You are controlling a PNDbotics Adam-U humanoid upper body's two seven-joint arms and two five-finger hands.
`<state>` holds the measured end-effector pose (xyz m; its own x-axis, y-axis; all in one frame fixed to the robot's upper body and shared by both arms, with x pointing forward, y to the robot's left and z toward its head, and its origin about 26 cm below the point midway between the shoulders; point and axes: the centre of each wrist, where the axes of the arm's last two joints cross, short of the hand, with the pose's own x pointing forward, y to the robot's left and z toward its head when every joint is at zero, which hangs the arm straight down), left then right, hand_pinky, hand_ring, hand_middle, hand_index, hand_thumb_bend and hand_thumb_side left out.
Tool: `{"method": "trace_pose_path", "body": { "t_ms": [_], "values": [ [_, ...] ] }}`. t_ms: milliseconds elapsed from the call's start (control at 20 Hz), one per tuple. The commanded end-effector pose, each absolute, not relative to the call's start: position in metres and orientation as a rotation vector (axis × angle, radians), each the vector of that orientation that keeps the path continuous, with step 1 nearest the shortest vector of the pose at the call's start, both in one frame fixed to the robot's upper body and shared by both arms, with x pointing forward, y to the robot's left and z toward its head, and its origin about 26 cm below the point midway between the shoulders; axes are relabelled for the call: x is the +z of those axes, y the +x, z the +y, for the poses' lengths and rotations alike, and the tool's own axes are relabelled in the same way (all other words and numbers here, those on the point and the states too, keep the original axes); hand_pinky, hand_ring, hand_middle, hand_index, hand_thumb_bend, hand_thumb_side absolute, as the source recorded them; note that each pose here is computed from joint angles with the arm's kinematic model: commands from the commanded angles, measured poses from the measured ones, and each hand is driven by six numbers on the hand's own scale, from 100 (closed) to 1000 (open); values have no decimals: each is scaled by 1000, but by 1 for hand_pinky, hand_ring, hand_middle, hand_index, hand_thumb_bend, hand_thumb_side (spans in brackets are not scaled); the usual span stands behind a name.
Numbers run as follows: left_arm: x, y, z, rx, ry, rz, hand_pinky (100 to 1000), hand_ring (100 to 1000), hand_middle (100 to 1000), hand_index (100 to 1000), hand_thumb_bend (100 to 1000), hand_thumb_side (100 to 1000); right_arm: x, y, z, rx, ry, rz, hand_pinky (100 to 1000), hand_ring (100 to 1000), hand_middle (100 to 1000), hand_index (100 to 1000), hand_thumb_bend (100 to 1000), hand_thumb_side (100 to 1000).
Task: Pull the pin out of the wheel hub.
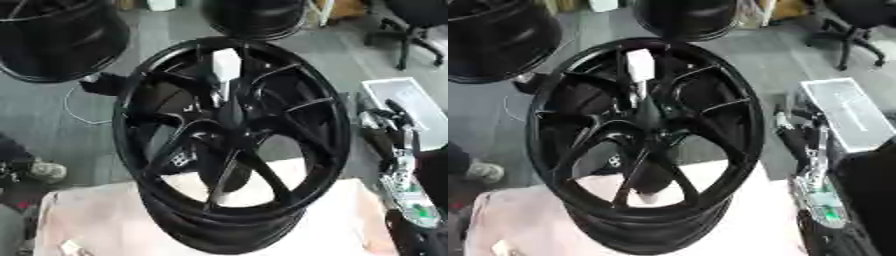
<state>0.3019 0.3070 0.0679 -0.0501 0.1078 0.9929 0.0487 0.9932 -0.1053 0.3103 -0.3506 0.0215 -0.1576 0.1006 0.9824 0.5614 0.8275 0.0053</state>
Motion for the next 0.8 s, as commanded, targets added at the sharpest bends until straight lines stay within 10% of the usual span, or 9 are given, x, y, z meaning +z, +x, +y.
{"method": "trace_pose_path", "body": {
  "t_ms": [50,800],
  "values": [
    [76,302,309,34,-114,-1646,493,556,631,683,325,961,52,312,-382,-402,-626,-1760,419,418,651,856,410,254],
    [75,301,314,-18,-93,-1620,494,559,634,684,327,962,234,342,-357,359,-830,-2180,428,418,724,871,422,373]
  ]
}}
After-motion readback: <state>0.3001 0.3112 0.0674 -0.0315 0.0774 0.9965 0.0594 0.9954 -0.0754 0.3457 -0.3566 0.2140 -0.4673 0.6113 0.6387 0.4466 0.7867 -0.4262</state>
